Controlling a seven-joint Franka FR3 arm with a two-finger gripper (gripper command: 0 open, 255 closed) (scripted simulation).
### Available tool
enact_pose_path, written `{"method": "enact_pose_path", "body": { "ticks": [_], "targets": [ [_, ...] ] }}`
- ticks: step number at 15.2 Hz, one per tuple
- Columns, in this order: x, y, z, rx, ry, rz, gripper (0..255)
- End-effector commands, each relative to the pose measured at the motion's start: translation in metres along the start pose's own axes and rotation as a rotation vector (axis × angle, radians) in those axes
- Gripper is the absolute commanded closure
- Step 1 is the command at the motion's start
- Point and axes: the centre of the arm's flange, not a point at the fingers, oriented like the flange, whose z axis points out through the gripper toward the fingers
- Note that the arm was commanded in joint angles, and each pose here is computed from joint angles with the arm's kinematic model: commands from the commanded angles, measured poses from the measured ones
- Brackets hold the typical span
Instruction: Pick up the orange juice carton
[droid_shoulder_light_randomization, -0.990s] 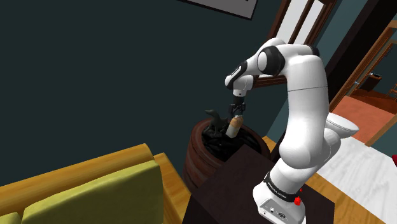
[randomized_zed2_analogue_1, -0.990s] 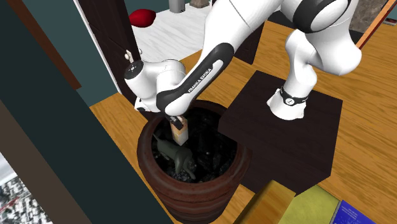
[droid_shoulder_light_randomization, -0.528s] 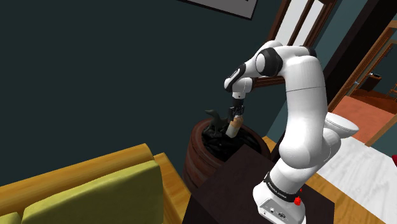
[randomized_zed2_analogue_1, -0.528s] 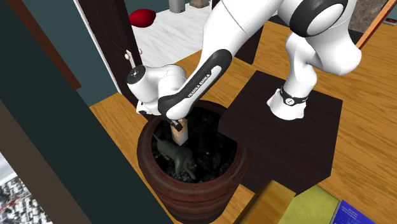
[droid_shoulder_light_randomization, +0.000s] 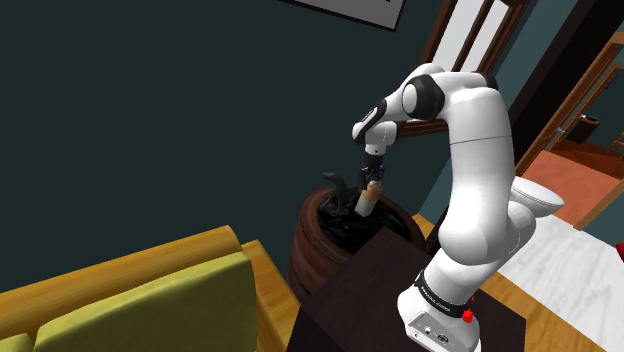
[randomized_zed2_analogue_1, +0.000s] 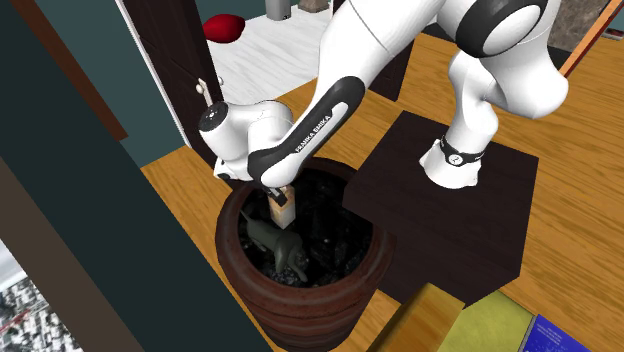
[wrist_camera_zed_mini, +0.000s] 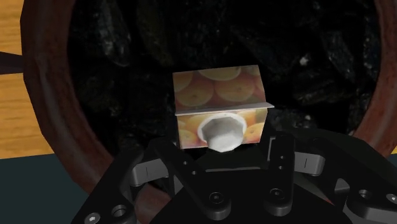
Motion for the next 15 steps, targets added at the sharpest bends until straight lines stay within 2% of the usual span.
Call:
{"method": "enact_pose_path", "body": {
  "ticks": [1, 15],
  "targets": [
    [-0.002, 0.000, -0.007, 0.000, -0.001, 0.001, 255],
    [-0.021, -0.002, -0.074, 0.000, -0.001, 0.001, 255]
  ]
}}
